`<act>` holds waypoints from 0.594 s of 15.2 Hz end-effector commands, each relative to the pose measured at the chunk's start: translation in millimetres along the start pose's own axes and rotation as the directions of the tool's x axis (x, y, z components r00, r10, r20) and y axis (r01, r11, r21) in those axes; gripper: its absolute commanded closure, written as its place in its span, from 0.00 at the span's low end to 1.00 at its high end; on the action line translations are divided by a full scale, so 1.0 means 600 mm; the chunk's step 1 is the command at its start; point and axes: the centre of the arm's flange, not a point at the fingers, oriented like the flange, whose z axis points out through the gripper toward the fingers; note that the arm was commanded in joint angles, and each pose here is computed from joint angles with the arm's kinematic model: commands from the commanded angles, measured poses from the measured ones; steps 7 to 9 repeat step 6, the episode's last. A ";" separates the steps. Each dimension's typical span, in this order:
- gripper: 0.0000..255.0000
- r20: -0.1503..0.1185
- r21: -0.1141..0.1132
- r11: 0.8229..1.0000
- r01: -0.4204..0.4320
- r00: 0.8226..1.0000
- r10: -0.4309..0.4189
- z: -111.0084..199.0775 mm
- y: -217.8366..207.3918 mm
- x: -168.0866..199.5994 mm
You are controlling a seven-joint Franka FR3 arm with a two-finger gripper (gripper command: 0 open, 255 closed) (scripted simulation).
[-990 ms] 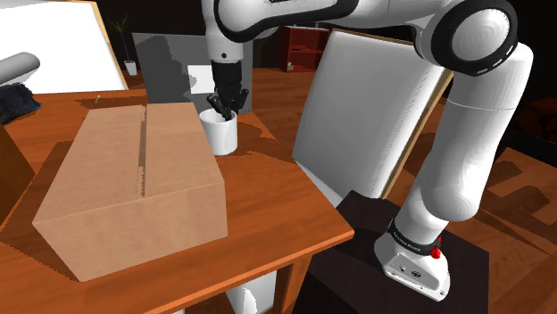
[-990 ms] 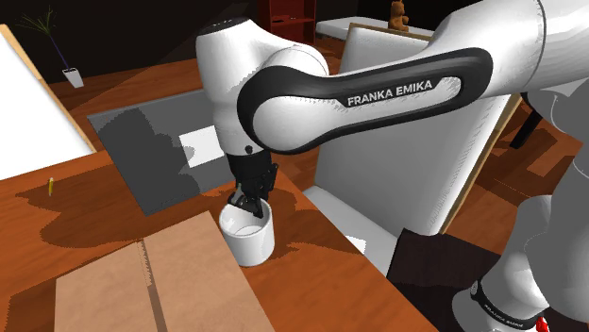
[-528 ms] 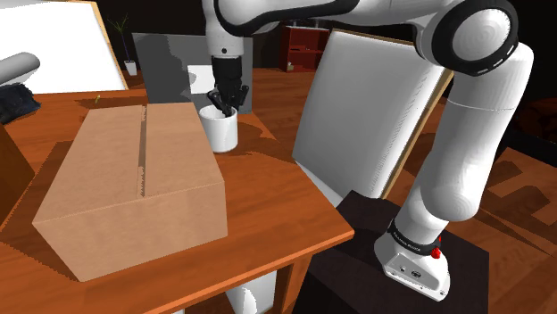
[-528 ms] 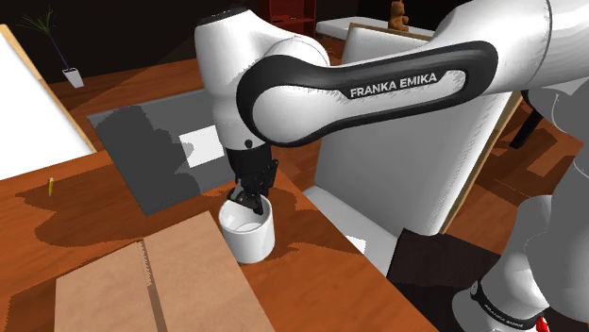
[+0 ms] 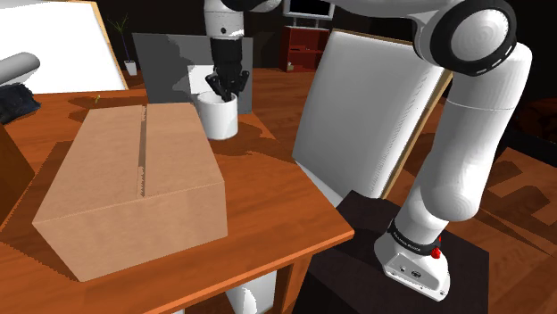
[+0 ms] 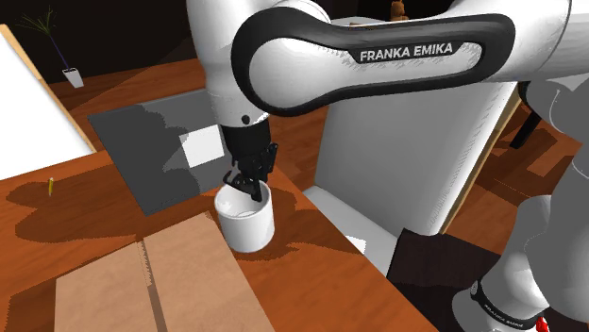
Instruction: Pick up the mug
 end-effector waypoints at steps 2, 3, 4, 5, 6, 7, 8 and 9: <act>1.00 0.000 0.000 1.000 0.000 1.000 0.000 -0.027 -0.001 0.000; 1.00 0.000 0.000 1.000 0.000 1.000 0.000 -0.036 -0.001 -0.001; 1.00 0.000 0.000 1.000 0.000 1.000 0.000 -0.045 -0.001 -0.001; 1.00 0.000 0.000 1.000 0.000 1.000 0.000 -0.046 -0.001 -0.002; 1.00 0.000 0.000 1.000 0.000 1.000 0.000 -0.046 -0.001 -0.001; 1.00 0.000 0.000 1.000 0.000 1.000 0.000 -0.046 -0.001 -0.001; 1.00 0.000 0.000 1.000 0.000 1.000 0.000 -0.046 -0.001 -0.001; 1.00 0.000 0.000 1.000 0.000 1.000 0.000 -0.046 -0.001 -0.001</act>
